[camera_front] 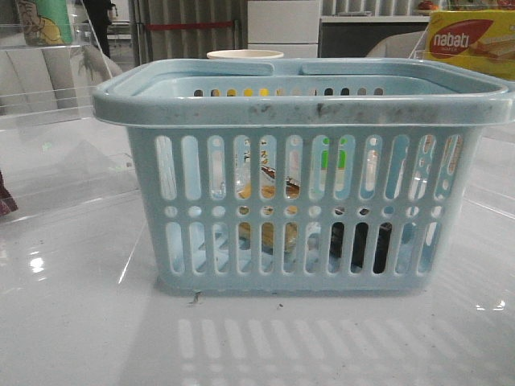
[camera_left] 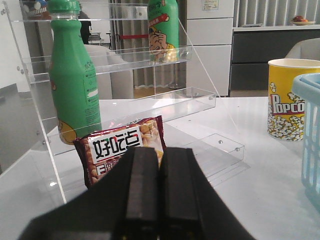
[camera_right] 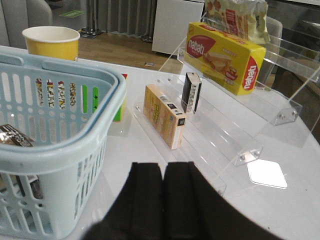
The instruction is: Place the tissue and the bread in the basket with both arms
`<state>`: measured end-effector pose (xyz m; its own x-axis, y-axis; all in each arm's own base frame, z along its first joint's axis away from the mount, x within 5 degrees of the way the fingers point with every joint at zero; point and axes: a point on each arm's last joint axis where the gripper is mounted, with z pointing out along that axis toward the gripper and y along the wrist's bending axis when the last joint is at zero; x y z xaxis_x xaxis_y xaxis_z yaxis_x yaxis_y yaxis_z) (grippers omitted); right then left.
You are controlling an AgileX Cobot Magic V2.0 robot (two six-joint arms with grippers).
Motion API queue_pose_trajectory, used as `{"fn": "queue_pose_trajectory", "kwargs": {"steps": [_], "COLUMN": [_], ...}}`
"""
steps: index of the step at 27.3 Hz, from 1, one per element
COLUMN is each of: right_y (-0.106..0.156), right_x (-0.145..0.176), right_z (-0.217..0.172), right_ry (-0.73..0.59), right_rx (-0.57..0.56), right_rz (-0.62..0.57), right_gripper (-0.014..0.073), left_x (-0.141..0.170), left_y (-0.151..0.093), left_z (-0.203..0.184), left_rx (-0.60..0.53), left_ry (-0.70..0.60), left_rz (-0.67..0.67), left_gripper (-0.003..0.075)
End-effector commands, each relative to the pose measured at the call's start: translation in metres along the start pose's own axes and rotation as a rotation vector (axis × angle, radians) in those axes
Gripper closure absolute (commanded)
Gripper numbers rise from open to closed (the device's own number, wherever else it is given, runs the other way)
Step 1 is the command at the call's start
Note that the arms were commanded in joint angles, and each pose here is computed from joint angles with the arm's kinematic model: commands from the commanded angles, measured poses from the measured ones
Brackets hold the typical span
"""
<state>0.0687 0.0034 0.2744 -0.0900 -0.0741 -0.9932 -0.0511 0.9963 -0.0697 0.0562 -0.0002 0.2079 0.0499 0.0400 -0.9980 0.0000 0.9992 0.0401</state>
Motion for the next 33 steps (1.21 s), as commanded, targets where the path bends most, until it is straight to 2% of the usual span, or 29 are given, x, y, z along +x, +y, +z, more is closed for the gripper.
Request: {"fn": "queue_pose_trajectory", "kwargs": {"steps": [1, 10, 18, 33], "right_y": [-0.002, 0.0, 0.001, 0.001], "right_x": [0.003, 0.043, 0.061, 0.064], "right_z": [-0.005, -0.008, -0.01, -0.009], "right_ry": [-0.137, -0.185, -0.268, -0.256], "right_rx": [0.042, 0.066, 0.078, 0.076], "right_rz": [-0.004, -0.005, -0.006, -0.006], "right_gripper": [0.054, 0.054, 0.054, 0.054], "left_x": [-0.009, -0.009, -0.009, -0.009], "left_y": [0.0, 0.0, 0.0, 0.0], "left_z": [-0.002, -0.002, -0.002, -0.002], "left_rx": [-0.002, -0.002, -0.002, -0.002], "left_ry": [-0.11, -0.11, -0.11, -0.11], "left_rz": [-0.013, -0.013, -0.013, -0.013], "left_gripper": [0.0629, 0.0629, 0.0629, 0.0629]}}
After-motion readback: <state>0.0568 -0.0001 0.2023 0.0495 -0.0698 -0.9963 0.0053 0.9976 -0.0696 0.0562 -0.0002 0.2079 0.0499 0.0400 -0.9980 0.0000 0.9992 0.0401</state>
